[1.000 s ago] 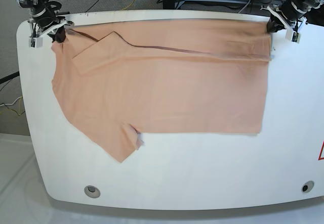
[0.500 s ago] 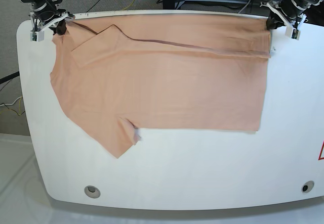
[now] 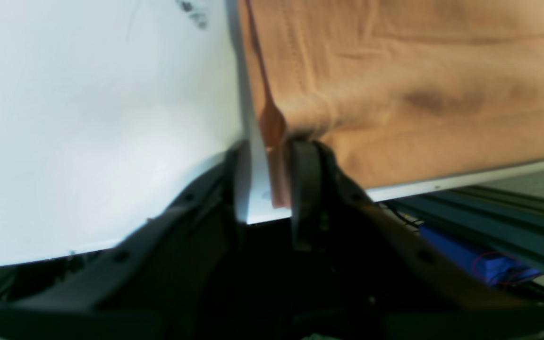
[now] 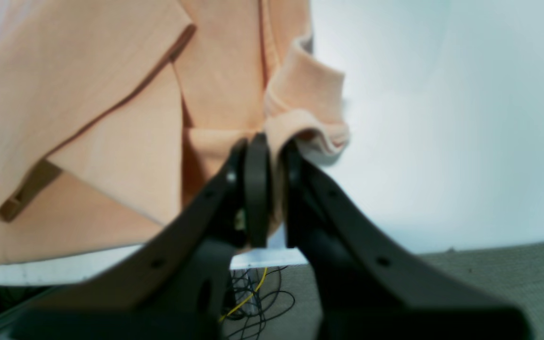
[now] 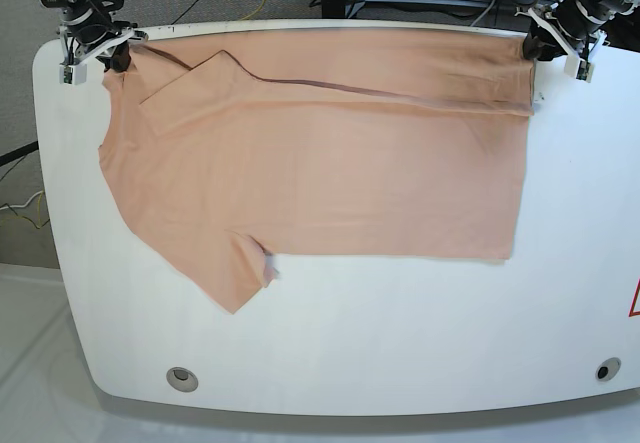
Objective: Fold the T-shirt properly
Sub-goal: 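Pull the folded edge toward the robot with both grippers, stretching the shirt, then open both grippers and release the folded edge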
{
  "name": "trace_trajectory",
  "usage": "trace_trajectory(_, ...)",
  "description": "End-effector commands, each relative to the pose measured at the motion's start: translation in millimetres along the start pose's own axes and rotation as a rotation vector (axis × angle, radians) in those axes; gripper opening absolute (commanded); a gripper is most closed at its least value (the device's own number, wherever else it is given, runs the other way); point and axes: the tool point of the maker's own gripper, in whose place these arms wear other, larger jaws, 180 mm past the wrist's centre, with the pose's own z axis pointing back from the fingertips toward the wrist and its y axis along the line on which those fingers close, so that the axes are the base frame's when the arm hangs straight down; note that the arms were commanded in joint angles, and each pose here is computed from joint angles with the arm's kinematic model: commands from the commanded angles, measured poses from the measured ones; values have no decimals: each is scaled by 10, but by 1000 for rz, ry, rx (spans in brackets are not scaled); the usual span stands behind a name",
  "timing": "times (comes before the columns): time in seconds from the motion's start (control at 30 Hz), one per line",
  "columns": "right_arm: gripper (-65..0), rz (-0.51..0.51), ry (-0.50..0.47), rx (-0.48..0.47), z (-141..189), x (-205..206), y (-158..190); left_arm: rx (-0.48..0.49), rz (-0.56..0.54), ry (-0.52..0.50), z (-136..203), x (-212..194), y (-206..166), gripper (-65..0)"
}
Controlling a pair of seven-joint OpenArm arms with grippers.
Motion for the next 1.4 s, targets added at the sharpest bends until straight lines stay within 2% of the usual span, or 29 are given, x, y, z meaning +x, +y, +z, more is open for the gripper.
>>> trace_trajectory(0.0, -601, 22, -18, -1, 35, 82, -14, 26, -25, 25, 49, -26, 64, -468)
trace_trajectory(0.07, -570, 21, -21, -2, 34, 90, -16, 31, -33, 32, 54, -36, 69, -435)
trace_trajectory(0.13, -485, 18, -32, -3, 29, 123, -19, 35, -46, 41, 48, -50, 73, -360)
trace_trajectory(0.27, -371, 20, -39, -6, 36, 150, -23, 48, -66, 53, 53, -70, 92, -321)
trace_trajectory(0.4, -311, 25, -45, -6, 44, 175, -18, 61, -76, 53, 62, -56, 124, -318)
trace_trajectory(0.73, -313, 64, -76, -9, 130, 301, 27, 92, -43, -10, 161, 113, 250, -315)
trace_trajectory(0.87, -323, 96, -104, -3, 190, 443, 109, 143, -36, -51, 282, 257, 409, -305)
trace_trajectory(1.07, -323, 133, -153, 4, 239, 651, 198, 168, -38, -85, 323, 397, 485, -300)
trace_trajectory(1.37, -314, 177, -224, 33, 137, 1081, 338, 169, -56, -206, 249, 888, 474, -315)
